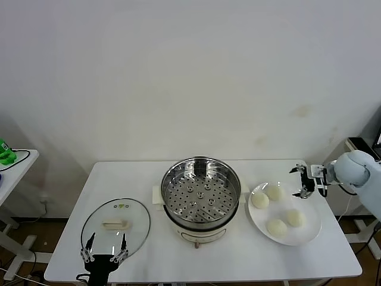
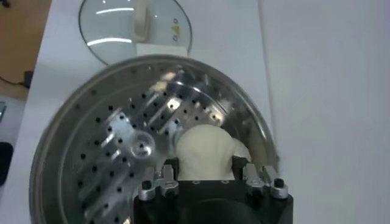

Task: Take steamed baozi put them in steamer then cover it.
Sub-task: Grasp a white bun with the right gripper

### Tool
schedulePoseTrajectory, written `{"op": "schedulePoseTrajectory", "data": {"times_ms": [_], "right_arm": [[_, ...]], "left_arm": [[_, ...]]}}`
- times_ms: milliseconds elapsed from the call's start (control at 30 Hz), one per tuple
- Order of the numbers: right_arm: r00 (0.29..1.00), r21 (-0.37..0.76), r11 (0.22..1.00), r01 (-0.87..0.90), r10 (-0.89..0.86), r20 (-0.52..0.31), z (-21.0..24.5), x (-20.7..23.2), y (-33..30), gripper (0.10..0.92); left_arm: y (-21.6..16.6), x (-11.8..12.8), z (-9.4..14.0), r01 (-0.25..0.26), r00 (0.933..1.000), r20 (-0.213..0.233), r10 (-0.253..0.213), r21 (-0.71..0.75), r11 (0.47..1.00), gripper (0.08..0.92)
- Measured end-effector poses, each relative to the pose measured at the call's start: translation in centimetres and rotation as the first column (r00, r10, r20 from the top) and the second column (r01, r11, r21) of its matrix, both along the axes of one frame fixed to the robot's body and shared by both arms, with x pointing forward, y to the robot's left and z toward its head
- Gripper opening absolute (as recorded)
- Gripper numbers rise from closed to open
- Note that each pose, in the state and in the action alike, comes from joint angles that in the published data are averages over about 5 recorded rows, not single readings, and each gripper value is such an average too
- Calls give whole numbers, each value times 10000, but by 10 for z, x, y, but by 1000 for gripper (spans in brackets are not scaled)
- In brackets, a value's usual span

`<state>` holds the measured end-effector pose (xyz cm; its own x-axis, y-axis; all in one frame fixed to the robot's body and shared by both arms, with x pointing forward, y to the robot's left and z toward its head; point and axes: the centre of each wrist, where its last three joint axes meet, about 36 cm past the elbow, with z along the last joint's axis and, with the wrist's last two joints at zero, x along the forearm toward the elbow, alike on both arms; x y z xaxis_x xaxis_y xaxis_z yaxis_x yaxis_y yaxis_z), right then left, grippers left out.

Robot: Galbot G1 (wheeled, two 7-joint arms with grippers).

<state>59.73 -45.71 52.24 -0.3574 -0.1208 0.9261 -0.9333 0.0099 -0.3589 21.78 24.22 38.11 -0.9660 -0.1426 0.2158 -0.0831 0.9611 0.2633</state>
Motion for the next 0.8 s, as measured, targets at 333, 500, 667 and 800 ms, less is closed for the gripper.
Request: {"op": "schedulePoseTrajectory", "data": {"times_ms": [333, 500, 667, 800], "right_arm": [[9988, -148, 9999, 19, -27, -491, -22, 27, 15, 823], [9984, -180, 9998, -39, 29, -558, -33, 40, 27, 823], [9983, -219, 9997, -73, 61, -574, -45, 50, 37, 823], [9982, -255, 9996, -74, 58, -592, -51, 54, 42, 823]], "left_arm": [[3, 4, 0, 47, 9999, 165, -48, 46, 10000, 823], [6, 7, 1, 24, 9997, 229, -27, 106, 9999, 823], [7, 7, 2, 17, 9997, 249, -20, 114, 9999, 823], [8, 6, 1, 13, 9997, 247, -17, 123, 9999, 823]]}}
